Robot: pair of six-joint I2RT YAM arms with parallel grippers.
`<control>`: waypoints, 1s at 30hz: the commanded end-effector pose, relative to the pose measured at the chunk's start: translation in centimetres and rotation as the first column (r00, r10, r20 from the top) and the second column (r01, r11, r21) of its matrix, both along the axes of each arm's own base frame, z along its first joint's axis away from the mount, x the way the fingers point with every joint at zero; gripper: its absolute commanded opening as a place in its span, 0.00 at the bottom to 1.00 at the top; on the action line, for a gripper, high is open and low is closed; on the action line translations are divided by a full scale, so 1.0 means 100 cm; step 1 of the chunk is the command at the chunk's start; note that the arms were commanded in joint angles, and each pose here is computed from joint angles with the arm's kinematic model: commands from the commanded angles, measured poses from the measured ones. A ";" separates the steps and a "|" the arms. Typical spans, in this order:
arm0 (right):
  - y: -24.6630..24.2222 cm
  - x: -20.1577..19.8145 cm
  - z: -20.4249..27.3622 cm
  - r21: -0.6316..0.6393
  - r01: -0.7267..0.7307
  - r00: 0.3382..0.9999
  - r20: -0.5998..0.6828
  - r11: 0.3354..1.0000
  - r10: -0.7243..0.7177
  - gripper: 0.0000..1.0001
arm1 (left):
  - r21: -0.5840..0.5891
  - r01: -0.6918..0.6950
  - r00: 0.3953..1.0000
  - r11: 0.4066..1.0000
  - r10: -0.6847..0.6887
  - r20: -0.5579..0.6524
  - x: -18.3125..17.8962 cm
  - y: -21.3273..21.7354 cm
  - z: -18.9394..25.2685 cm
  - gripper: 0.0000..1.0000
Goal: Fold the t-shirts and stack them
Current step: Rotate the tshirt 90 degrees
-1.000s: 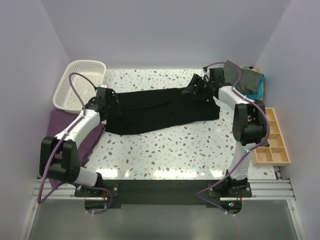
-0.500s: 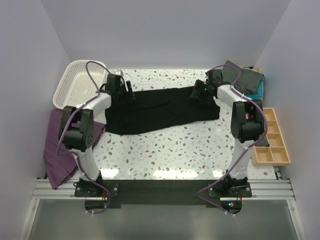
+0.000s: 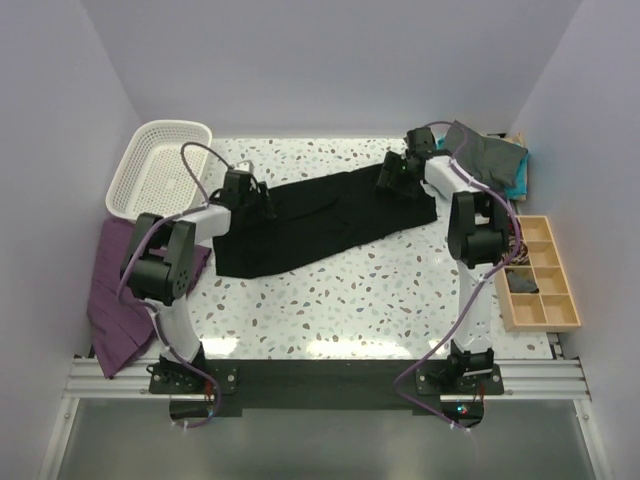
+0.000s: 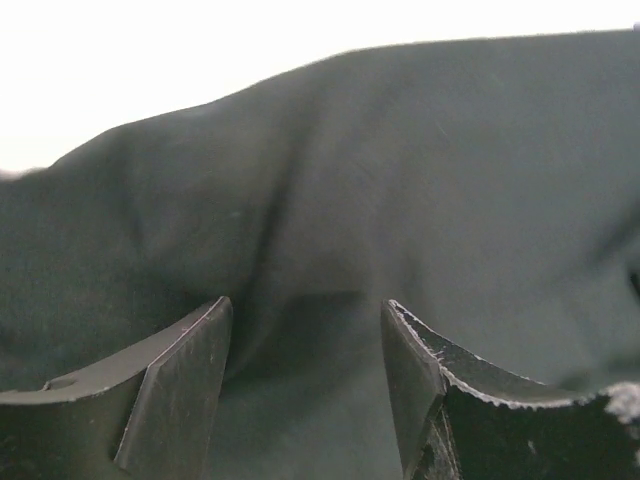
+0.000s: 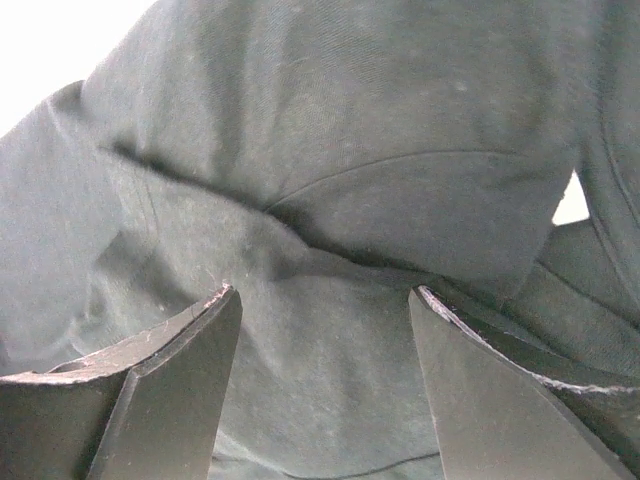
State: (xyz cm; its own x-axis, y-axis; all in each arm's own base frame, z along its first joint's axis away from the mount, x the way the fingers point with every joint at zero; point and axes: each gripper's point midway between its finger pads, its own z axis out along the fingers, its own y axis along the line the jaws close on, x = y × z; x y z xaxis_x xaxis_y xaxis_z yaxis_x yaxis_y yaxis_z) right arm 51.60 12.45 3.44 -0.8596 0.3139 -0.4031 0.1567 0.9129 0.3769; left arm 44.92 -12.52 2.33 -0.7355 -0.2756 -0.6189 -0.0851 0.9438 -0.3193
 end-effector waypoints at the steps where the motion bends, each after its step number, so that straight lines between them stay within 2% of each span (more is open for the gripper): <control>1: 0.012 0.004 -0.034 -0.044 -0.050 0.994 -0.097 0.998 0.046 0.73 | -0.026 0.072 0.965 0.997 -0.076 -0.253 -0.106 -0.034 -0.049 0.66; 2: 0.018 0.016 -0.022 -0.041 -0.062 0.996 -0.070 0.997 0.059 0.73 | -0.034 0.082 0.962 0.996 -0.088 -0.259 -0.114 -0.039 -0.049 0.66; 4: 0.026 0.017 -0.038 -0.036 -0.087 0.990 -0.112 0.996 0.082 0.73 | -0.088 0.125 0.950 0.988 -0.145 -0.278 -0.139 -0.058 -0.046 0.65; 5: 0.032 0.035 -0.022 -0.023 -0.094 0.994 -0.060 0.995 0.093 0.73 | -0.103 0.140 0.945 0.985 -0.164 -0.282 -0.147 -0.064 -0.045 0.65; 7: 0.039 0.036 -0.039 -0.014 -0.112 0.989 -0.097 0.994 0.110 0.73 | -0.130 0.188 0.931 0.974 -0.219 -0.294 -0.173 -0.080 -0.042 0.64; 8: 0.046 0.050 -0.022 0.014 -0.125 0.991 -0.045 0.992 0.125 0.73 | -0.137 0.199 0.927 0.970 -0.231 -0.294 -0.181 -0.084 -0.040 0.64; 10: 0.058 0.056 -0.025 0.046 -0.141 0.989 -0.029 0.989 0.142 0.75 | -0.171 0.243 0.905 0.955 -0.287 -0.314 -0.210 -0.097 -0.037 0.64; 15: 0.100 0.066 -0.002 0.200 -0.226 0.974 0.079 0.953 0.215 0.80 | -0.285 0.357 0.832 0.889 -0.442 -0.336 -0.277 -0.129 -0.026 0.63; 18: 0.124 0.071 0.013 0.310 -0.289 0.956 0.145 0.906 0.255 0.81 | -0.298 0.415 0.803 0.860 -0.500 -0.324 -0.293 -0.140 -0.016 0.63; 20: 0.134 0.078 0.033 0.361 -0.334 0.938 0.222 0.871 0.268 0.82 | -0.309 0.446 0.800 0.840 -0.529 -0.284 -0.290 -0.146 -0.006 0.62; 23: 0.136 0.083 0.061 0.408 -0.378 0.914 0.305 0.831 0.267 0.82 | -0.255 0.474 0.833 0.843 -0.523 -0.181 -0.263 -0.154 0.022 0.63; 24: 0.134 0.084 0.096 0.398 -0.405 0.893 0.368 0.824 0.261 0.82 | -0.232 0.482 0.845 0.845 -0.519 -0.133 -0.248 -0.159 0.039 0.65; 25: 0.128 0.088 0.113 0.372 -0.428 0.868 0.424 0.824 0.259 0.83 | -0.176 0.459 0.871 0.871 -0.480 -0.103 -0.232 -0.155 0.045 0.67; 26: 0.123 0.082 0.116 0.360 -0.429 0.865 0.426 0.828 0.264 0.84 | -0.136 0.450 0.882 0.883 -0.463 -0.089 -0.222 -0.153 0.051 0.69; 27: 0.115 0.077 0.159 0.326 -0.444 0.834 0.490 0.835 0.253 0.84 | -0.100 0.447 0.892 0.889 -0.451 -0.026 -0.201 -0.158 0.073 0.70; 28: 0.102 0.078 0.180 0.285 -0.437 0.808 0.540 0.853 0.234 0.84 | -0.044 0.408 0.913 0.912 -0.408 0.008 -0.183 -0.153 0.082 0.71; 29: 0.093 0.069 0.172 0.279 -0.411 0.827 0.516 0.868 0.225 0.85 | -0.027 0.398 0.917 0.917 -0.397 0.045 -0.170 -0.153 0.093 0.74; 30: 0.085 0.058 0.213 0.244 -0.409 0.794 0.569 0.880 0.211 0.85 | -0.010 0.386 0.917 0.922 -0.383 0.109 -0.148 -0.155 0.115 0.76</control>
